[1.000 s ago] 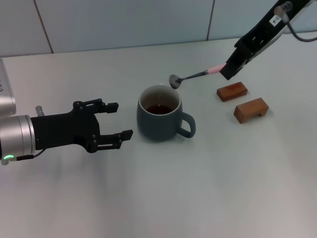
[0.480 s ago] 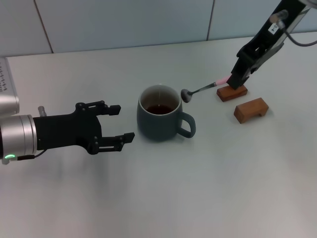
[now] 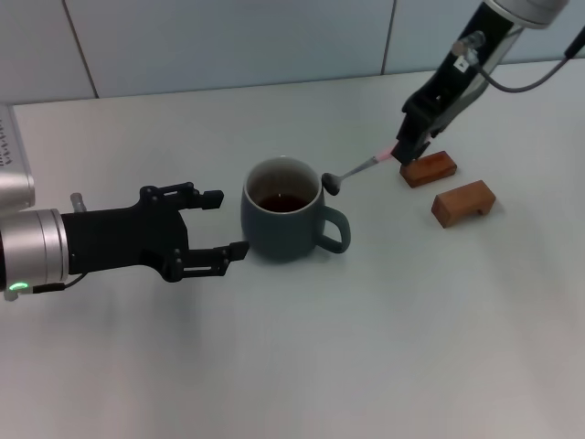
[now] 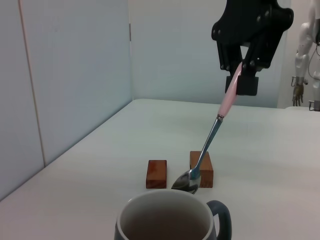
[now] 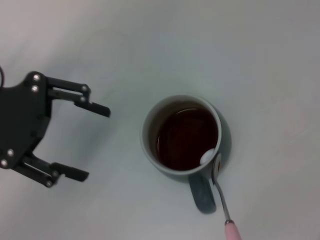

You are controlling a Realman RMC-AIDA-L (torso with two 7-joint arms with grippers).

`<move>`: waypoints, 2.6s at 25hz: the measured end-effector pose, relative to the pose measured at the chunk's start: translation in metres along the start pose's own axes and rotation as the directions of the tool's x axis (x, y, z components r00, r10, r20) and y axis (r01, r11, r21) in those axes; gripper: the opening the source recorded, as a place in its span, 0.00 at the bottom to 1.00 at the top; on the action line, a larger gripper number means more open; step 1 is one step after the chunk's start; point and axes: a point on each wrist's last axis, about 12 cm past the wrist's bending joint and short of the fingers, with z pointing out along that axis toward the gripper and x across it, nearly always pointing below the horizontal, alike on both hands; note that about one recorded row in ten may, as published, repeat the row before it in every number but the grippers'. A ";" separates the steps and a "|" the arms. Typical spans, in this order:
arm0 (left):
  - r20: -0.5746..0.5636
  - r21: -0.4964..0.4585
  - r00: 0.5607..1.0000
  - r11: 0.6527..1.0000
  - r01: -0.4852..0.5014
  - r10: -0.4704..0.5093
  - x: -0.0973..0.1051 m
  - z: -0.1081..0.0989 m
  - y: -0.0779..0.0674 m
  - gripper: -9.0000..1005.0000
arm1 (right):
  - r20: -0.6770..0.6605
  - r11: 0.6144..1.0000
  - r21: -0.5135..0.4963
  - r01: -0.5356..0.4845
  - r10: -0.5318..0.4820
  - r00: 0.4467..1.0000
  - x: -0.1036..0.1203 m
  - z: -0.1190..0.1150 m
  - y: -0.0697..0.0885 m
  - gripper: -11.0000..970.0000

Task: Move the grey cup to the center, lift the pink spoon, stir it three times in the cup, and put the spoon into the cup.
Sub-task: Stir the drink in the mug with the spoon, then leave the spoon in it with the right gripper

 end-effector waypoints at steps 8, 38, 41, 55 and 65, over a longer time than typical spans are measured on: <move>-0.001 -0.002 1.000 1.000 0.001 -0.001 0.001 -0.001 -0.001 0.79 | -0.002 1.000 -0.011 0.020 -0.020 1.000 -0.002 -0.009 0.008 0.14; 0.002 0.007 1.000 1.000 -0.007 0.006 -0.001 0.001 -0.001 0.79 | 0.049 0.997 -0.006 0.077 -0.077 0.996 -0.024 0.009 0.015 0.14; 0.006 0.005 1.000 1.000 -0.007 0.007 -0.002 0.001 -0.001 0.79 | 0.046 0.996 0.000 0.085 -0.085 0.995 -0.026 0.018 0.015 0.14; 0.013 0.017 1.000 1.000 -0.022 0.022 -0.005 0.006 -0.002 0.79 | 0.002 0.992 0.029 0.119 -0.120 0.993 -0.030 0.062 0.018 0.14; 0.021 0.023 0.999 0.999 -0.034 0.034 -0.009 0.008 -0.002 0.79 | 0.035 0.984 0.006 0.176 -0.176 0.984 -0.041 0.072 0.039 0.14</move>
